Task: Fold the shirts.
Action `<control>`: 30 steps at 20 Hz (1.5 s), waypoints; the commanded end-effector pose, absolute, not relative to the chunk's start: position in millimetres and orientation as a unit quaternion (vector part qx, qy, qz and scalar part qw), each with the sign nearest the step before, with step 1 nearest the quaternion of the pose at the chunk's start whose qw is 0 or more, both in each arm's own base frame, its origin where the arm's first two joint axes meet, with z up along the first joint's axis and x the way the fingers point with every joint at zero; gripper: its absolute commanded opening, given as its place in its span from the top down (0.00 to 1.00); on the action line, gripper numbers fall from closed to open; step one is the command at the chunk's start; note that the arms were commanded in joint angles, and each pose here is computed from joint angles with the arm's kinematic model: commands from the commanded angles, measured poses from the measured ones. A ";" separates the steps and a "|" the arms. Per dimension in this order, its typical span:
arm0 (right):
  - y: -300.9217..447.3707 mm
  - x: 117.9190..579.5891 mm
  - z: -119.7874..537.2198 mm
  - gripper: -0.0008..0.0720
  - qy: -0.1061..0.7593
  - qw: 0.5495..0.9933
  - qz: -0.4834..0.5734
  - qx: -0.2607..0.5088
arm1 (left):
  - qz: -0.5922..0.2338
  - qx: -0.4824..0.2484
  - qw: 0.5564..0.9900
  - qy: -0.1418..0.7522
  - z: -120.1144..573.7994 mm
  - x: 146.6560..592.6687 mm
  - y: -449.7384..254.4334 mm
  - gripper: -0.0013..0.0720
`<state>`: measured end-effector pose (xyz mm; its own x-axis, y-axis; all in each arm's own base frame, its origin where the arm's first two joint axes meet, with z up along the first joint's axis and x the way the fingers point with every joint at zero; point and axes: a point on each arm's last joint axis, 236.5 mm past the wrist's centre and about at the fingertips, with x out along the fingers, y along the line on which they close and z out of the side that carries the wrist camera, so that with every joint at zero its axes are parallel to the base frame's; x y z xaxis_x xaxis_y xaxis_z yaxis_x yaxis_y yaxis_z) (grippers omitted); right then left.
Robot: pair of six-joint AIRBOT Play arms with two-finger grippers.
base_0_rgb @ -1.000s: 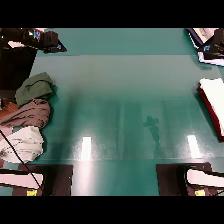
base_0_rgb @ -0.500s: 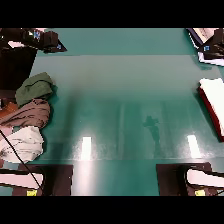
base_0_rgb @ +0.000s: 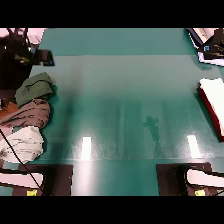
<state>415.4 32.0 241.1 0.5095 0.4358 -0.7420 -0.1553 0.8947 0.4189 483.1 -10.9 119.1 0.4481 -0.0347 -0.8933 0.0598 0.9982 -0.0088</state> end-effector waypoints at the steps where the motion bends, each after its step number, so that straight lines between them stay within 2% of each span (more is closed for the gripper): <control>1: 32.4 415.7 241.2 0.97 0.464 0.856 0.173 0.151 | 0.090 0.036 0.820 0.564 58.2 468.4 68.0 0.05; 4: 32.5 415.4 241.0 0.97 0.464 0.855 0.173 0.151 | 0.102 0.023 0.807 0.581 9.6 457.0 87.5 0.05; 8: 33.6 415.5 241.1 0.97 0.464 0.855 0.174 0.150 | 0.093 0.029 0.816 0.570 -21.5 459.2 86.1 0.05; 9: 33.7 415.4 241.1 0.97 0.465 0.855 0.175 0.151 | 0.093 0.028 0.820 0.565 -20.8 462.2 85.9 0.09; 10: 33.6 415.5 241.1 0.97 0.464 0.855 0.174 0.150 | 0.094 0.028 0.822 0.561 -19.0 464.2 86.0 0.25; 13: 33.7 415.4 241.1 0.97 0.465 0.855 0.175 0.151 | 0.091 0.018 0.828 0.553 -7.5 469.4 82.8 0.83; 14: 34.0 415.4 241.2 0.96 0.464 0.855 0.175 0.151 | 0.090 0.011 0.830 0.551 0.4 471.7 80.7 0.95; 17: 34.2 415.9 242.3 0.96 0.462 0.856 0.176 0.151 | 0.061 -0.018 0.849 0.524 57.4 487.8 58.1 0.95; 19: 35.2 416.6 247.9 0.96 0.455 0.860 0.178 0.150 | -0.015 -0.015 0.886 0.464 132.0 503.9 16.1 0.95; 21: 35.2 417.2 261.0 0.96 0.439 0.869 0.179 0.143 | -0.109 -0.005 0.921 0.375 224.2 501.4 -41.8 0.95; 25: 35.1 417.3 300.6 0.97 0.386 0.896 0.178 0.125 | -0.300 0.014 0.930 0.214 369.8 423.6 -160.5 0.95; 28: 33.4 420.3 321.2 0.96 0.331 0.919 0.163 0.137 | -0.400 0.030 0.900 0.170 405.8 357.9 -220.1 0.95; 30: 30.7 420.2 336.5 0.97 0.290 0.934 0.151 0.144 | -0.439 0.038 0.882 0.168 406.7 334.7 -250.1 0.95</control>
